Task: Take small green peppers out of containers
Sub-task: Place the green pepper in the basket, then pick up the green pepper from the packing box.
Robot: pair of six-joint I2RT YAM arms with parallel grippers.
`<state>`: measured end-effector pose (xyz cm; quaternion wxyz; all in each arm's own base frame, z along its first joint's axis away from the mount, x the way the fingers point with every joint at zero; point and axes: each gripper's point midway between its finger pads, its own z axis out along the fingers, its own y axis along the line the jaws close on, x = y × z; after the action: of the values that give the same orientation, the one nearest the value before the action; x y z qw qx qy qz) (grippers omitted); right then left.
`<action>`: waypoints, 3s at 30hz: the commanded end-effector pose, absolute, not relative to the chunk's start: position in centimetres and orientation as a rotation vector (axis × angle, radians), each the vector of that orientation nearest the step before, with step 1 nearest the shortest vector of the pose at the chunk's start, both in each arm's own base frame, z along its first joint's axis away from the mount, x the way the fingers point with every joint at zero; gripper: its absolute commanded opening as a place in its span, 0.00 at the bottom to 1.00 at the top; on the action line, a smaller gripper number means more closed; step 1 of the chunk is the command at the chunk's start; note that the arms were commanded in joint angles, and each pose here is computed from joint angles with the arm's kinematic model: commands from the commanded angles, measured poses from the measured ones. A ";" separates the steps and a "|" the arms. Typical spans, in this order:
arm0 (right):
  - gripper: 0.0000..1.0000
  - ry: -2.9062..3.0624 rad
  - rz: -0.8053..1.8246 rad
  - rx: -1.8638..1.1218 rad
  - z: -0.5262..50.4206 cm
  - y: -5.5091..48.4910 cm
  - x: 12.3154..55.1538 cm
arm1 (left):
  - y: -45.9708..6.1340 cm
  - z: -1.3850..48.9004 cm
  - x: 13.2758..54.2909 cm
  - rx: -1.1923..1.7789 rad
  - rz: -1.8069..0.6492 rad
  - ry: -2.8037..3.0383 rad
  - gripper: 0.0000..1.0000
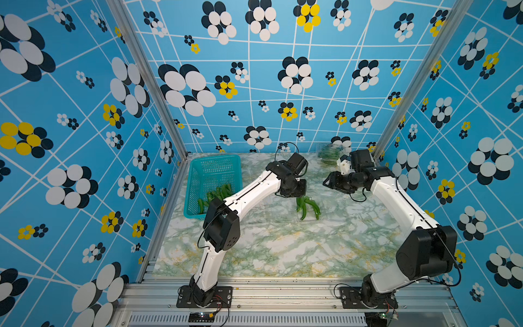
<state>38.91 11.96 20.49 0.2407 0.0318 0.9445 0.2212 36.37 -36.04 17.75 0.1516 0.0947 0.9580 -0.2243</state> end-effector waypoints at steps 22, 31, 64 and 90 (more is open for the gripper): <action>0.57 2.678 0.620 -0.130 17.2 23.3 40.6 | -3.3 14.5 43.8 -0.556 -0.524 2.647 0.12; 0.57 2.715 0.484 -0.132 16.0 21.5 40.0 | -3.3 14.1 44.8 -0.548 -0.483 2.659 0.47; 0.58 2.751 0.326 0.152 12.5 8.5 34.2 | -40.2 13.0 35.7 0.305 -0.529 2.792 0.49; 0.57 2.768 0.326 0.183 10.8 7.8 33.5 | -41.4 3.1 35.5 0.284 -0.437 2.951 0.48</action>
<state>33.77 7.99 10.31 0.1656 0.0632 0.9778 0.1115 35.28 -41.25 4.00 0.0797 0.0998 0.9812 -0.1447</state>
